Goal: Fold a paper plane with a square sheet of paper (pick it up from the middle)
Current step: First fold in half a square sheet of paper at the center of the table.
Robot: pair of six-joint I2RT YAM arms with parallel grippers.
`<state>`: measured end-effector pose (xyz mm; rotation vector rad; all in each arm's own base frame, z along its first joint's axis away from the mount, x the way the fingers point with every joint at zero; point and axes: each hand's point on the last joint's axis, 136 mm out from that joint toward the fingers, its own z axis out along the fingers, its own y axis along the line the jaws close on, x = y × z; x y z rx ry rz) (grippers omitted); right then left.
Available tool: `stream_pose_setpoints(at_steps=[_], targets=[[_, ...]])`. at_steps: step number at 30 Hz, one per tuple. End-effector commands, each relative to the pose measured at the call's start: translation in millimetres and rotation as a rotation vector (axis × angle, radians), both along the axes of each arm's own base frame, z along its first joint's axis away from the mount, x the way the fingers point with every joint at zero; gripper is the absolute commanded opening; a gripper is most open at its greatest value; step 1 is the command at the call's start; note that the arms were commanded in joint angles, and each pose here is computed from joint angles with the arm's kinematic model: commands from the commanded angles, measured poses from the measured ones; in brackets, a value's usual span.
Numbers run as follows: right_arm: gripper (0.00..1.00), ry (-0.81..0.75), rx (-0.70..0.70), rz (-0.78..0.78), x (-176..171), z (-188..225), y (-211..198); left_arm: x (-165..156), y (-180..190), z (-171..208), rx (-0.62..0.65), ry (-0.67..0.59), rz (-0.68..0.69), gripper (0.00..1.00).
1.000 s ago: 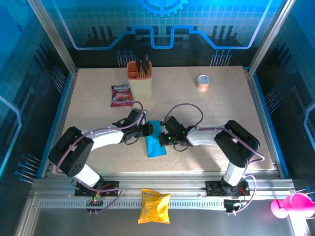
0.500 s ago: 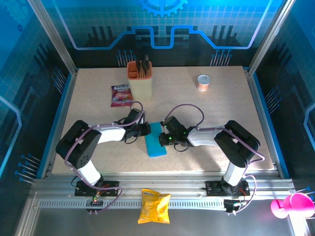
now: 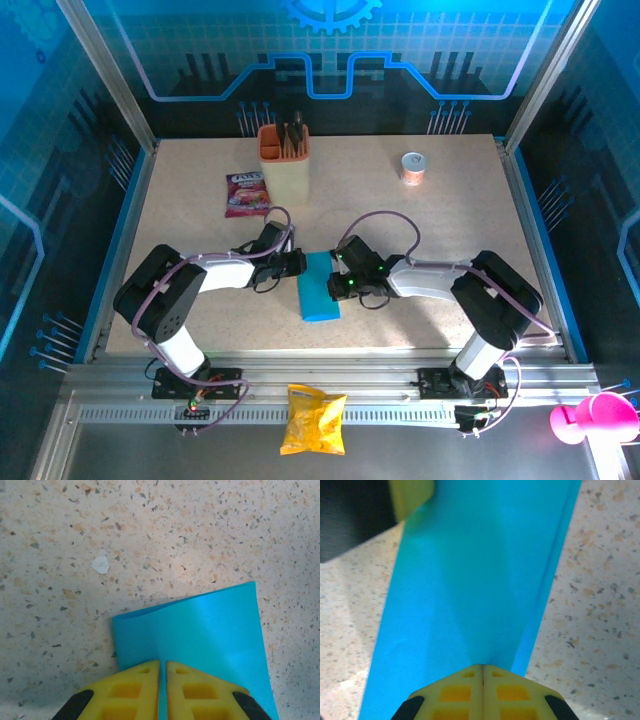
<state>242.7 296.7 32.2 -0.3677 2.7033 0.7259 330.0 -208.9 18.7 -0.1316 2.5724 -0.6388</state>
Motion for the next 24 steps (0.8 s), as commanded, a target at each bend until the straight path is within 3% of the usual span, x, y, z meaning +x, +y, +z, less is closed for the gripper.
stream_pose_setpoints(at_steps=[1, 14, 21, 24], targets=[[0.0, 0.005, 0.056, 0.041, -9, 22, 20, -8, 3, -11, 0.01, 0.018, -0.032, 0.12], [0.0, -0.003, 0.151, 0.124, -28, 32, 82, -8, 2, -13, 0.013, 0.024, -0.035, 0.1], [0.0, 0.031, 0.119, 0.115, -33, 1, 89, -8, 2, -13, 0.015, 0.029, -0.036, 0.07], [0.0, 0.057, 0.097, 0.092, -37, -21, 81, -7, 2, -15, 0.014, 0.034, -0.035, 0.01]])
